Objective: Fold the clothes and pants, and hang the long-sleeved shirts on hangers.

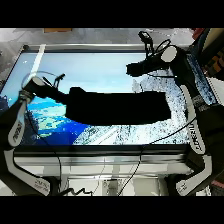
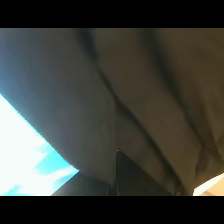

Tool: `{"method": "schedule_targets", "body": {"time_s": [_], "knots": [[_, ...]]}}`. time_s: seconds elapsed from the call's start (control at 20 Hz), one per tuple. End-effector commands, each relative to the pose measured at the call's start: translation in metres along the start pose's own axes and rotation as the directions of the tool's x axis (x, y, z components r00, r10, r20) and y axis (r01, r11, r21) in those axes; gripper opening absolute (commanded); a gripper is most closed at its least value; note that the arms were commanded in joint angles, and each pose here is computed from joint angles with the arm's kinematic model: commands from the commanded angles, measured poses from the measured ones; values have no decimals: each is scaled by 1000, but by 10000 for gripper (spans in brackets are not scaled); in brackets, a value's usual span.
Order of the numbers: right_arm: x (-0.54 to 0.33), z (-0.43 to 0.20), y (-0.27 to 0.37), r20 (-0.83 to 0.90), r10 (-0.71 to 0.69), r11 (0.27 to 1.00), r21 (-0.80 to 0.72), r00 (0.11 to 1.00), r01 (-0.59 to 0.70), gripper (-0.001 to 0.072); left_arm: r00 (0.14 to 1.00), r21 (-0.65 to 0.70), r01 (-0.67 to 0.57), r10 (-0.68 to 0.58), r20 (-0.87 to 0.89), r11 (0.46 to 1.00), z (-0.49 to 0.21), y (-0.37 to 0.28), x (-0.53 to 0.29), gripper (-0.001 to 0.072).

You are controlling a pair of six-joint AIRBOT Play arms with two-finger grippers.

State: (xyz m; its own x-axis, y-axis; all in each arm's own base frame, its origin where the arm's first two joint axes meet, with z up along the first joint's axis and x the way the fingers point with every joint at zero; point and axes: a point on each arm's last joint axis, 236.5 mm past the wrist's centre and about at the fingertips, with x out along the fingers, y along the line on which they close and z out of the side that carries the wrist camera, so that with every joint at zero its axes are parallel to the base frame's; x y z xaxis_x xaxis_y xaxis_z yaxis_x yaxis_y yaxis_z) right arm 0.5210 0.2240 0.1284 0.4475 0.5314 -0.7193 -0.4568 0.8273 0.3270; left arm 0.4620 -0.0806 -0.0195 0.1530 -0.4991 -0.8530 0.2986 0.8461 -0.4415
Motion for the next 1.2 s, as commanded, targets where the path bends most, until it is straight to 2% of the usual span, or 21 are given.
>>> {"method": "schedule_targets", "body": {"time_s": [0.0, 0.25, 0.4, 0.5, 0.6, 0.85, 1.0, 1.15], "knots": [[4, -10, -3, -34, -8, 1000, -6, 999, 8, 13, 981, 83, -186, 181, 73, 979, 15, -16, -91, 7], [19, -33, -6, -98, 10, 1000, 30, 995, -7, 13, 932, 199, -281, 218, 289, 939, 27, -88, -184, 6], [34, -55, -1, -152, 45, 997, 63, 987, -36, 14, 909, 213, -375, 312, 276, 902, 14, -88, -198, 6], [43, -70, 9, -189, 59, 997, 62, 980, -48, 13, 879, 156, -454, 413, 239, 877, 6, -67, -203, 5], [54, -80, 26, -214, 75, 997, 43, 974, -67, 13, 862, 123, -492, 461, 212, 862, 0, -55, -207, 6], [93, -75, 77, -143, 101, 994, -26, 984, -106, 13, 880, 150, -466, 439, 184, 872, -6, -67, -199, 7], [148, -84, 110, -98, 127, 988, 100, 987, -117, 12, 906, 193, -412, 379, 188, 890, -3, -91, -188, 7], [202, -114, 162, -85, 206, 967, 168, 975, -190, 12, 920, 219, -376, 335, 202, 901, 1, -107, -181, 8]]}}
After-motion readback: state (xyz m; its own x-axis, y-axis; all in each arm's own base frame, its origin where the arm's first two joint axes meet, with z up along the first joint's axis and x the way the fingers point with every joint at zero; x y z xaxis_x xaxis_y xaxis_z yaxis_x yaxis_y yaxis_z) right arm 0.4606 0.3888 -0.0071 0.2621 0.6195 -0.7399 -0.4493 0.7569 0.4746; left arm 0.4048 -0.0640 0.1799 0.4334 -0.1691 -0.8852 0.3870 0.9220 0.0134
